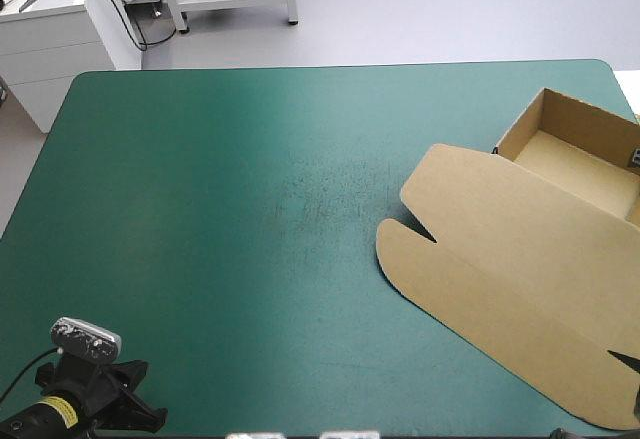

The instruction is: Fold the box

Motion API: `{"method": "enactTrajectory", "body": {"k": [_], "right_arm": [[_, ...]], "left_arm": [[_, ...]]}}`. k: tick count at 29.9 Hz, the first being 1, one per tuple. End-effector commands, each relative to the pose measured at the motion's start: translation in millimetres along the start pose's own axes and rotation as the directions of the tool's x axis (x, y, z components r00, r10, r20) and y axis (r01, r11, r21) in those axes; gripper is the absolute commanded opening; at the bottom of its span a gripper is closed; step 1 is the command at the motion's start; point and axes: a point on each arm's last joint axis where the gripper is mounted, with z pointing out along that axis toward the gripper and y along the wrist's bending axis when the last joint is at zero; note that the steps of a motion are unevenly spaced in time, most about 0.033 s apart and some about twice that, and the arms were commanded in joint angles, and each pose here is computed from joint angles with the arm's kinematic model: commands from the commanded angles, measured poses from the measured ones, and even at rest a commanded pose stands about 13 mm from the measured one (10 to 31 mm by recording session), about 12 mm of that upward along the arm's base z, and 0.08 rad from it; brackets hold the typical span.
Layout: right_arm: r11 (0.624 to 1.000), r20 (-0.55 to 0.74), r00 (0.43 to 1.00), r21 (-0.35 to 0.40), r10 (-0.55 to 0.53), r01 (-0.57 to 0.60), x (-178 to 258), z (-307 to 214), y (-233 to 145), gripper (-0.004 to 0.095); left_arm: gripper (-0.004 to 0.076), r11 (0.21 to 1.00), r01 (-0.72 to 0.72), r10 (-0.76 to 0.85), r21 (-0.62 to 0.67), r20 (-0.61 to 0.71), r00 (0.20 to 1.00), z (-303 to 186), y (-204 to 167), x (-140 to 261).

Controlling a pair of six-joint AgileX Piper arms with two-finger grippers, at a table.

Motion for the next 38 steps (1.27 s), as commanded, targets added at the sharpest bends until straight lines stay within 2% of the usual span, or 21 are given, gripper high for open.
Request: {"method": "enactTrajectory", "body": {"k": [1,5,10,14,18,22,27,33,38], "right_arm": [[0.996,0.108,0.993,-0.071,-0.043,0.051,35.6,-52.3,14.1,-0.0013],[0.982,0.245,0.961,-0.103,-0.127,0.157,82.3,-98.0,33.9,-0.0013],[0.925,0.361,0.895,-0.169,-0.264,0.341,150.3,-126.6,51.9,-0.0013],[0.887,0.384,0.866,-0.201,-0.32,0.417,197.1,-123.2,48.0,-0.0013],[0.866,0.407,0.851,-0.224,-0.333,0.446,237.0,-111.7,39.1,-0.0013],[0.849,0.399,0.858,-0.278,-0.323,0.449,264.1,-95.1,37.2,-0.0013],[0.799,0.431,0.826,-0.312,-0.364,0.515,288.7,-80.2,37.1,-0.0013],[0.788,0.45,0.808,-0.301,-0.38,0.537,300.7,-65.9,35.5,-0.0013],[0.793,0.471,0.802,-0.294,-0.366,0.534,305.9,-52.0,35.5,-0.0013]], "left_arm": [[-0.0008,1.0,0.005,-0.006,0.013,0.064,0.998,-4.5,-1.1,-9.8],[-0.0008,1.0,0.005,-0.006,0.013,0.064,0.998,-4.5,-1.1,-9.8],[-0.0008,1.0,0.016,-0.018,0.023,0.064,0.998,-4.5,-2.0,-9.8],[-0.0008,0.998,0.028,-0.031,0.047,0.067,0.997,-4.6,-4.1,-10.2],[-0.0008,0.999,0.026,-0.029,0.047,0.067,0.997,-4.6,-4.1,-10.2],[-0.0008,0.999,0.026,-0.029,0.047,0.063,0.998,-4.6,-4.1,-9.8],[-0.0008,0.999,0.026,-0.029,0.047,0.063,0.998,-4.6,-4.1,-9.8],[-0.0008,0.999,0.026,-0.029,0.047,0.063,0.998,-4.6,-4.1,-9.8],[-0.0008,0.999,0.026,-0.029,0.047,0.063,0.998,-4.6,-4.1,-9.8]]}}
